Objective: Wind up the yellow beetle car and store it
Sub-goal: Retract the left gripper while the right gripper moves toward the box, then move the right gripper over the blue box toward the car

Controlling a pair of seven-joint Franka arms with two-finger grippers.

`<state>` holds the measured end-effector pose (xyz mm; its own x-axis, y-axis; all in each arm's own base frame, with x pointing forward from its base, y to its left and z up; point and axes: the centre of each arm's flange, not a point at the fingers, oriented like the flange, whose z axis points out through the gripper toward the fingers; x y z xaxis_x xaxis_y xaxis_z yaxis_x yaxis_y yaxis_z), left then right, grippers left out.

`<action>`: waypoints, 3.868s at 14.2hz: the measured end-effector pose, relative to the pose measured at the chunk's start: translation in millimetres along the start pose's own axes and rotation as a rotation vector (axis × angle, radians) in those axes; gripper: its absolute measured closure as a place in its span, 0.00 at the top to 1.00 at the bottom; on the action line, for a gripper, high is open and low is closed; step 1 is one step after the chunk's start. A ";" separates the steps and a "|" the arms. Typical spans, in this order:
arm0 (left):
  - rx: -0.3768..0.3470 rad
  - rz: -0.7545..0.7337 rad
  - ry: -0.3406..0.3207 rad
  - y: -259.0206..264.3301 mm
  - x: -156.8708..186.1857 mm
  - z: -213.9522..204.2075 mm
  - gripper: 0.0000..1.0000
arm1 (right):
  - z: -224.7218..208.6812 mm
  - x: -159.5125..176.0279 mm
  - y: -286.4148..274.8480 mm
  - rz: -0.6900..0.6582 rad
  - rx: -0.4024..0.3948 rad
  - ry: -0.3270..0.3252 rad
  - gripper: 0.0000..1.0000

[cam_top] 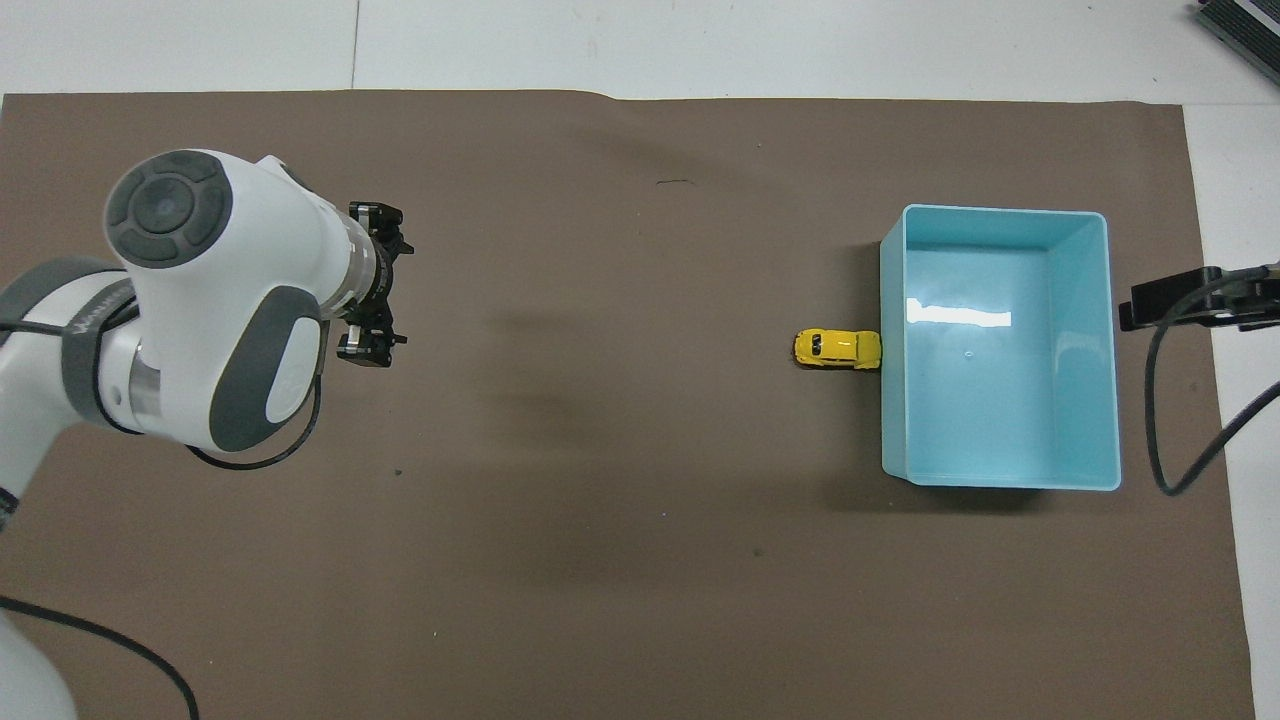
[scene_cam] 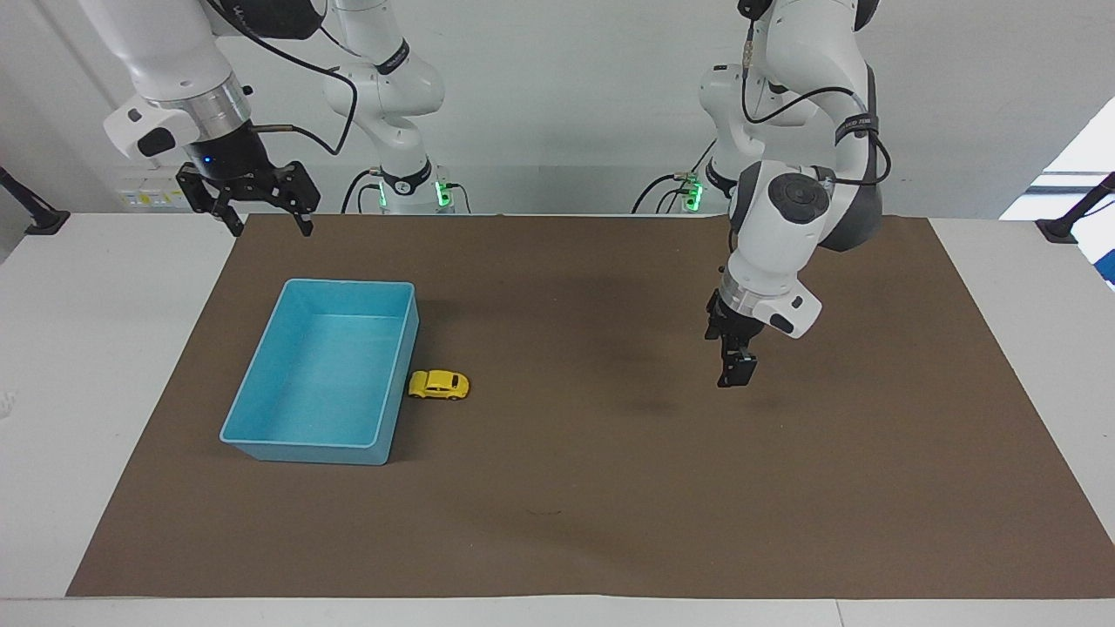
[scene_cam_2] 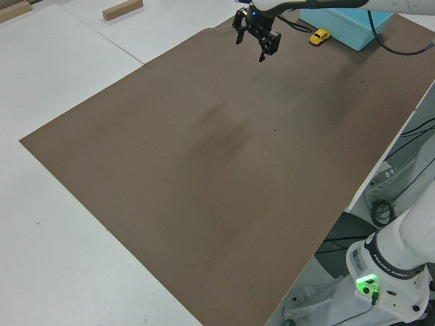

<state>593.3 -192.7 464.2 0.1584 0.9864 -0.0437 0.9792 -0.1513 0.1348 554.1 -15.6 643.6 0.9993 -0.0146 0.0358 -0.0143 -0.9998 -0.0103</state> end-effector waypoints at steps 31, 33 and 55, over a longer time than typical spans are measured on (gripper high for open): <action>0.116 1.418 -0.069 -65.4 166.7 -126.0 1.00 | 12.7 -6.1 -55.0 -0.812 0.040 0.003 1.00; 0.107 1.477 -0.063 -67.9 172.2 -135.1 1.00 | 15.6 -5.9 -55.3 -0.890 0.041 0.000 1.00; 0.110 1.535 -0.095 -67.2 154.0 -197.4 1.00 | 133.7 21.2 -120.0 -1.350 0.075 -0.042 1.00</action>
<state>527.0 -18.0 643.7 0.9922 -0.1250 0.0025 -0.1250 -0.9915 0.0363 581.8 105.4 512.0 0.2319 0.9723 0.0305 0.9720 -0.2304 -0.0456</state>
